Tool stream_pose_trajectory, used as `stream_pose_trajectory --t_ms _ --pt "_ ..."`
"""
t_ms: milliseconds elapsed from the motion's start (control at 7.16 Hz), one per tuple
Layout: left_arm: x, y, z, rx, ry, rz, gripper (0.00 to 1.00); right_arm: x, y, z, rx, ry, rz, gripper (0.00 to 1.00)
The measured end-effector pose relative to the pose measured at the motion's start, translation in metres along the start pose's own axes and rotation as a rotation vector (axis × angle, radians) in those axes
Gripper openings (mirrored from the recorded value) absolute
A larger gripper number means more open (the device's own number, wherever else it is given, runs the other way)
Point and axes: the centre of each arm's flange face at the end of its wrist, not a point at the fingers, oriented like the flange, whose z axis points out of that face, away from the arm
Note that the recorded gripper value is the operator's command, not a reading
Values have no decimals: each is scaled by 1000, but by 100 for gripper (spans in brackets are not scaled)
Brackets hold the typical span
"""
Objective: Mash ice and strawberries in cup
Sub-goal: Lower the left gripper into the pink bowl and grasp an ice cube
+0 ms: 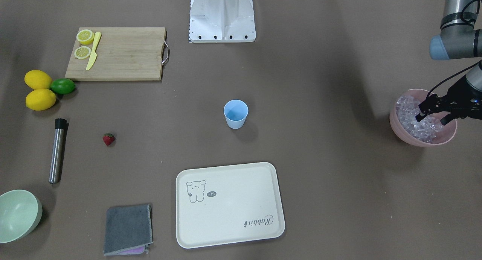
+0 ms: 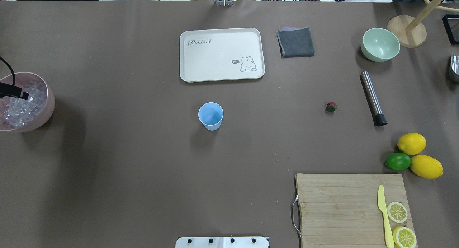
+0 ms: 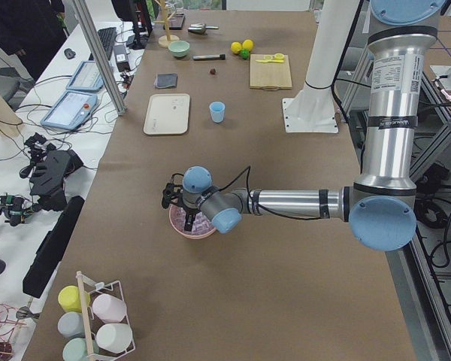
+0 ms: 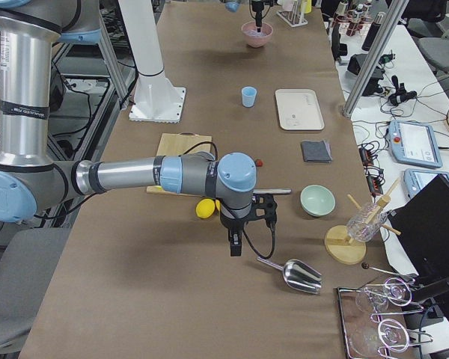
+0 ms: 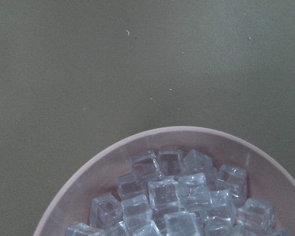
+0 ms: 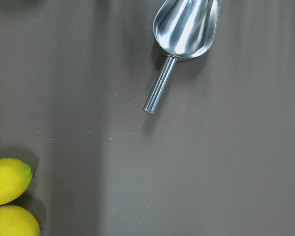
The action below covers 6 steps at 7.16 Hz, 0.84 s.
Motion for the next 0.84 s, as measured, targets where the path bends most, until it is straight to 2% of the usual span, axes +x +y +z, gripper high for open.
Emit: stream_pose_trajectory --t_ms 419,559,838 --pt "6 4 11 -22 3 12 98 0 0 0 0 2 0 100" --pt "6 2 14 -25 3 12 95 0 0 0 0 3 0 100" --pt "7 -1 17 -26 3 13 42 0 0 0 0 3 0 100"
